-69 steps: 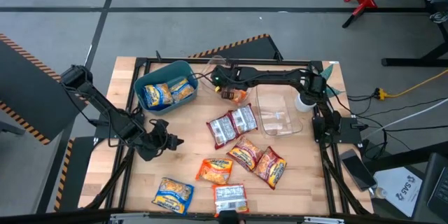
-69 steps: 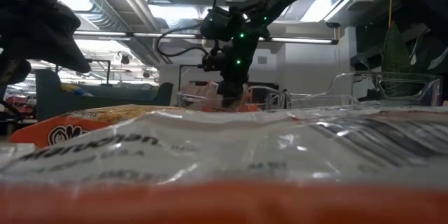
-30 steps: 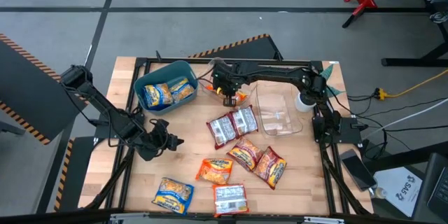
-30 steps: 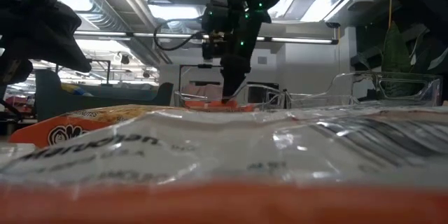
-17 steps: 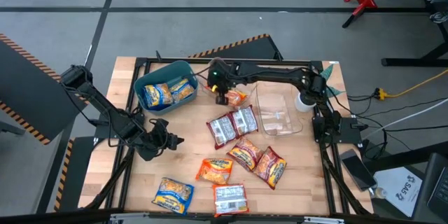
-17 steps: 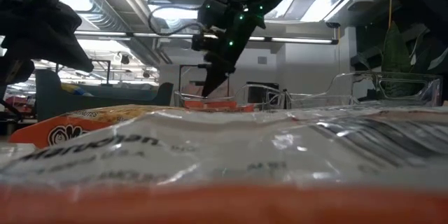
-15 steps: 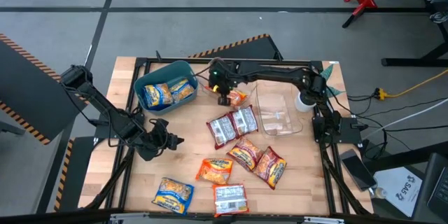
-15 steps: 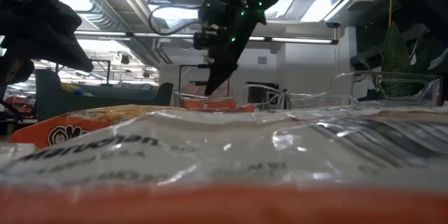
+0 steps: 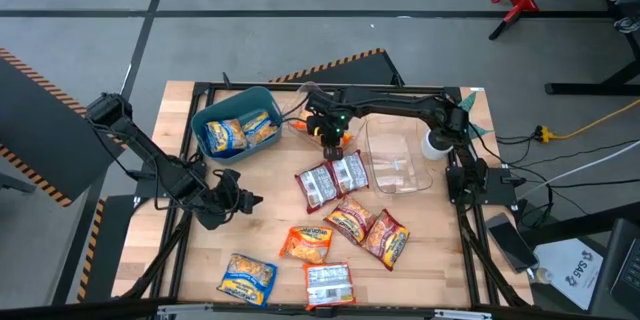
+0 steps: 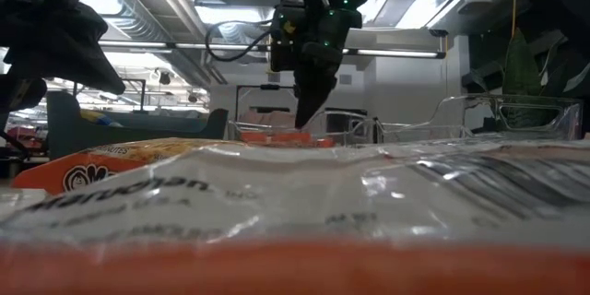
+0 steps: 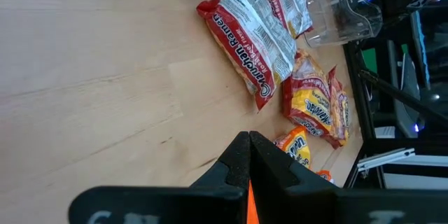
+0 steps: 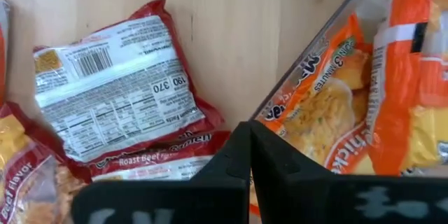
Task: Sort Maruchan noodles
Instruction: Put the orange noodle pack into the left transparent bin, then put the red noodle pack into the right transparent bin
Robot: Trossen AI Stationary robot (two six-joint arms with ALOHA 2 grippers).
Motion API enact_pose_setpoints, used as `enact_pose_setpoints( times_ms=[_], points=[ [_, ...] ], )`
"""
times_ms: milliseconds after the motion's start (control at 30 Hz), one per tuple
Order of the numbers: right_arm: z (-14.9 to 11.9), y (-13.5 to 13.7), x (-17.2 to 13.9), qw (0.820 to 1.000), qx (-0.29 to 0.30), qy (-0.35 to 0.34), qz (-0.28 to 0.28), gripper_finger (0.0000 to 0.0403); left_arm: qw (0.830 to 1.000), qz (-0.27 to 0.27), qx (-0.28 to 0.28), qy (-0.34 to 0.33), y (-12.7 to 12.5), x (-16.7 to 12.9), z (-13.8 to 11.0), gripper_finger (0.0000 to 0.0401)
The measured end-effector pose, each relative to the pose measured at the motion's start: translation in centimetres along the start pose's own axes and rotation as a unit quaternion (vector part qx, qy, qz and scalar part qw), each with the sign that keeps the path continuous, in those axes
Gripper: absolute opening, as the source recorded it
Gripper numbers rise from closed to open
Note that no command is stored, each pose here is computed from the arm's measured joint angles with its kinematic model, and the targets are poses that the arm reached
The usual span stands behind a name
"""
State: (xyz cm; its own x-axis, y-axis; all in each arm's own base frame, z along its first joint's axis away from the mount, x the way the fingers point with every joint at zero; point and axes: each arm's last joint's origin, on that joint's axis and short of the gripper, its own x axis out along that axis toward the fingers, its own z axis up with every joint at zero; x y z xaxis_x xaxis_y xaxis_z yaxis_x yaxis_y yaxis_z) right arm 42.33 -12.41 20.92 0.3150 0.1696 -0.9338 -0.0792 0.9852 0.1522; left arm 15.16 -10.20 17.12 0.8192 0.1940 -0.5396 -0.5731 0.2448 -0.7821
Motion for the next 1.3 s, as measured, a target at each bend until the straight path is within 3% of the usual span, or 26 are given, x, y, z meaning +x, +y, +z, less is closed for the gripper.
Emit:
enact_pose_setpoints(
  times_ms=[233,400,933,1033,1167,1300],
  points=[
    [-1.1,-0.6,1.8,0.999,0.011,0.044,-0.012,0.0001,1.0,-0.001,-0.001,0.0,0.0,0.0,0.0,0.0],
    [-0.5,-0.2,-0.8,0.999,0.002,0.013,-0.041,0.0001,1.0,-0.001,-0.001,0.0,0.0,0.0,0.0,0.0],
    [-1.6,-1.2,2.6,0.99,0.006,0.106,-0.096,0.0,1.0,-0.003,0.004,0.0,-0.1,0.0,0.0,0.0],
    [-1.3,-1.0,1.0,0.987,0.001,0.105,-0.126,0.0,1.0,-0.014,0.02,0.002,-0.4,0.0,0.0,0.0],
    [-0.1,0.0,-4.6,0.985,0.003,0.06,-0.162,0.0,0.998,-0.028,0.052,-0.005,-1.7,0.0,0.3,0.0],
    [0.3,1.9,-10.2,0.988,0.012,0.004,-0.157,0.0,0.993,-0.034,0.108,-0.039,-4.0,0.4,1.7,0.0]
  ],
)
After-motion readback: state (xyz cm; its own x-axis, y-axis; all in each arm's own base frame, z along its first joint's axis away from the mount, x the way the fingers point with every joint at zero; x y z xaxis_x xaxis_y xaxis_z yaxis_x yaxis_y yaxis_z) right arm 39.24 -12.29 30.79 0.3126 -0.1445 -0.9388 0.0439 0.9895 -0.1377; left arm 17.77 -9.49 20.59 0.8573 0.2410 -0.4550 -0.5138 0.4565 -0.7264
